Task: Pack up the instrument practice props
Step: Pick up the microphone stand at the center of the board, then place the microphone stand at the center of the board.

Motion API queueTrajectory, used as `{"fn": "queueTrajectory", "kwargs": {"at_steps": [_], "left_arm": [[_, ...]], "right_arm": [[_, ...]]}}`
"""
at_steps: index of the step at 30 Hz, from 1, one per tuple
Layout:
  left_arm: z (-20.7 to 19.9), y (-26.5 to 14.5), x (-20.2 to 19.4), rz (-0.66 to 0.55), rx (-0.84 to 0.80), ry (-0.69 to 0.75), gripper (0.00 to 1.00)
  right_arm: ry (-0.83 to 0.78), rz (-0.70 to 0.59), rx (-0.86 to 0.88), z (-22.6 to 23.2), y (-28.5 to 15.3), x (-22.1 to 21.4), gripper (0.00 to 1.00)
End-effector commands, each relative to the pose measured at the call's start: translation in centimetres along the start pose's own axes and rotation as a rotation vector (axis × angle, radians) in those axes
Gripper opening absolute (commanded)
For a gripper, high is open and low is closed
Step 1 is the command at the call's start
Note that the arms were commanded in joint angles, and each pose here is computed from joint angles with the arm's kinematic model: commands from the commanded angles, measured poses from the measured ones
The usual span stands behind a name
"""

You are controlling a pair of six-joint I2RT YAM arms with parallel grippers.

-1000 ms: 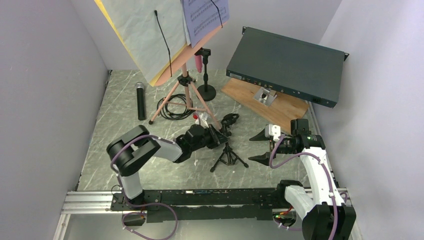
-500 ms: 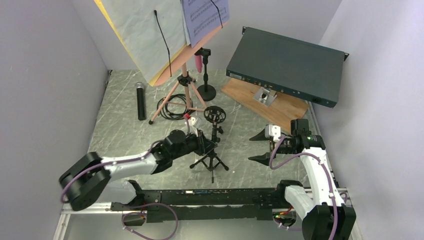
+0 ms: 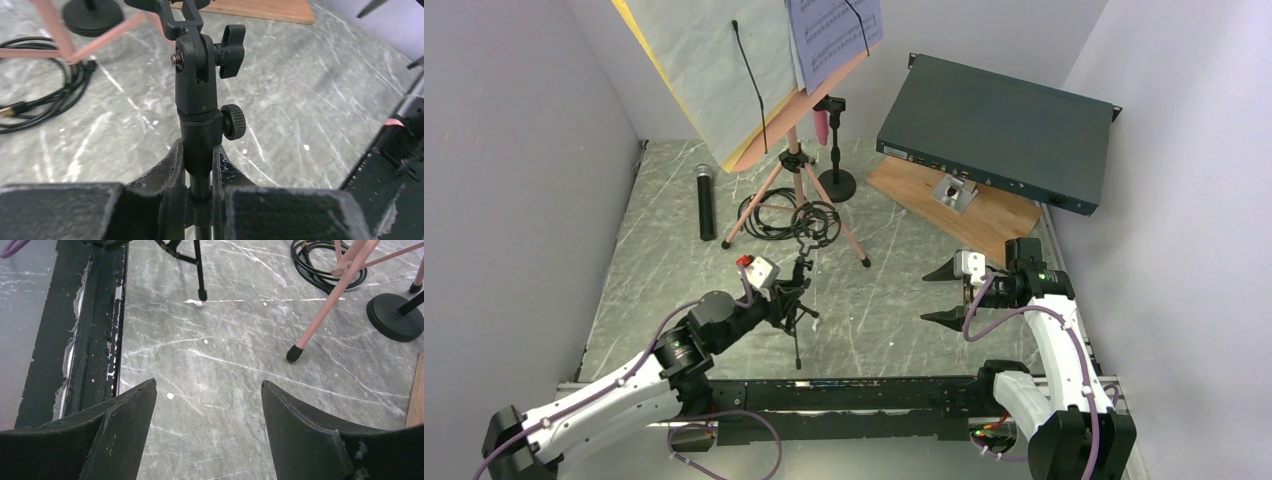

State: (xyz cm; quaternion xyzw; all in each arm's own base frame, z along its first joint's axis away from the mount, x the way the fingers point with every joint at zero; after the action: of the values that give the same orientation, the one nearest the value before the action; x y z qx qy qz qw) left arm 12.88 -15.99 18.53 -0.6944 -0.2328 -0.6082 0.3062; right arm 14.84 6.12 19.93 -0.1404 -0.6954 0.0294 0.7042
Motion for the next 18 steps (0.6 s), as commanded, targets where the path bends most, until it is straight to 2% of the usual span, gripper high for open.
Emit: {"fn": "queueTrajectory", "kwargs": {"at_steps": [1,6,12,18], "left_arm": [[1.8,-1.7,1.7,-0.099,0.163,0.060,0.00],[3.3,-2.9,1.9,-0.161,0.327,0.064,0.00],[5.8,-3.9,3.0,-0.259,0.619,0.092,0.00],[7.9,-4.2,4.2,-0.353,0.843,0.165,0.00]], "right_arm": [[-0.036,-0.030,0.014,0.2,0.1,0.4,0.79],[-0.037,-0.030,0.015,0.2,0.1,0.4,0.79],[-0.040,-0.030,0.017,0.3,0.2,0.3,0.79],[-0.041,-0.028,0.019,0.3,0.2,0.3,0.79]]}}
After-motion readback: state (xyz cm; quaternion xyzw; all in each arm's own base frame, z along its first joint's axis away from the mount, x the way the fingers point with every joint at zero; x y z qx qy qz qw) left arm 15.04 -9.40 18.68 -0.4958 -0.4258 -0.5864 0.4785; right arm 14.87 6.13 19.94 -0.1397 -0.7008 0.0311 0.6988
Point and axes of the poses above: each gripper's point midway between its finger pads, its own y axis out along the fingers, its own z axis along the line the jaws close on, x = y × z, the point moved 9 cm from there along -y, back along the fingers, and after that the axes turned 7 degrees about y, right-handed, at the moved point
